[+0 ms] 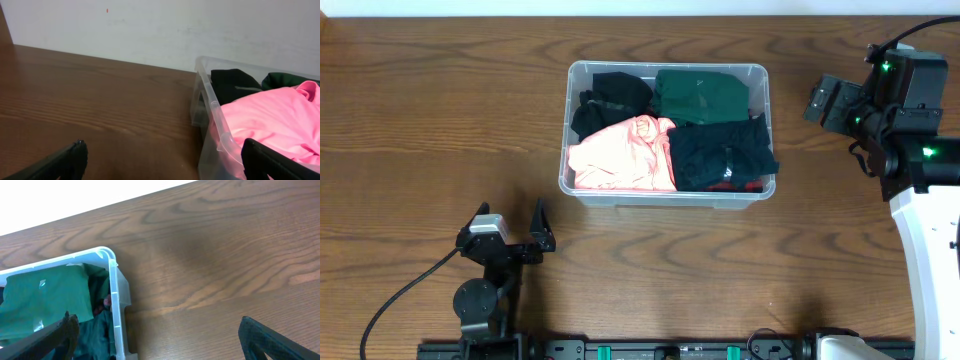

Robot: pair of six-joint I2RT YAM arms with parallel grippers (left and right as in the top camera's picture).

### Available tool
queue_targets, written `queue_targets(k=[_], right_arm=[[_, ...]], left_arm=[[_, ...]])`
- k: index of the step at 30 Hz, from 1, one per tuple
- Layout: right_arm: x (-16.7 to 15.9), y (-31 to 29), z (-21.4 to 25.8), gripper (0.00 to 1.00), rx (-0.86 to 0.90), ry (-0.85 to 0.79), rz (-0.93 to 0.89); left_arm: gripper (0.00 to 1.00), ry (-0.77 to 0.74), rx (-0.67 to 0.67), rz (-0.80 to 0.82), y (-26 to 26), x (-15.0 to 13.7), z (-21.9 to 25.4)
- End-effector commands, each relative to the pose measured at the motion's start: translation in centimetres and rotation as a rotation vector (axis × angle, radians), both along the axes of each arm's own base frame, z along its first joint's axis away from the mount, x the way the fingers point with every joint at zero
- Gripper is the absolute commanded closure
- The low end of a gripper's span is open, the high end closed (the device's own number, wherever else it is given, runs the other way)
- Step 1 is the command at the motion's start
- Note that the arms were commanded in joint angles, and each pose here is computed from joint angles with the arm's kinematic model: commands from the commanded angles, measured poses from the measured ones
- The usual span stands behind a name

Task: Pack container

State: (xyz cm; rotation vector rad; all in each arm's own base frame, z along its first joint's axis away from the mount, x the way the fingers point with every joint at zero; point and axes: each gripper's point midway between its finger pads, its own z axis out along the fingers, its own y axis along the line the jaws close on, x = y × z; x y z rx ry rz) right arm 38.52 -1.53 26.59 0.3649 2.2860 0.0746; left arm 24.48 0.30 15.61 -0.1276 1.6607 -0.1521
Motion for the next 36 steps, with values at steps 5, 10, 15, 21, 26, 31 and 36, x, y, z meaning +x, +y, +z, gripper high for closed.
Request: queue_targets(k=[5,10,15,21,26,31,36], right_arm=[[-0.6,-1.2,1.9,0.01,-0.074,-0.053,-0.026],[-1.7,1.2,4.7,0.01,-0.025,-0.287,0.08],[-4.3,3.3,5.5,0.01,-0.006,-0.597,0.179],[-8.8,3.9,2.3,0.01,-0.011,-0.782,0.195],[-11.1,3.6,-1.6,0.01,-0.023,-0.779,0.162],[-12.6,3.5,-4.8,0.01,-0.023,-0.791,0.16],[-13.1,3.5,-7.6,0.01,-0.022,-0.764,0.161]], left_arm=[[0.02,0.043,0.011,-0.011,-0.2,-0.1,-1.5],[0.02,0.043,0.011,-0.011,-0.2,-0.1,-1.5],[0.02,0.043,0.011,-0.011,-0.2,-0.1,-1.5],[0.02,0.043,0.012,-0.011,-0.2,-0.1,-1.5],[0.02,0.043,0.011,-0.012,-0.2,-0.1,-1.5],[0.02,0.043,0.012,-0.011,-0.2,-0.1,-1.5],[0.02,0.043,0.011,-0.012,-0.2,-0.1,-1.5]])
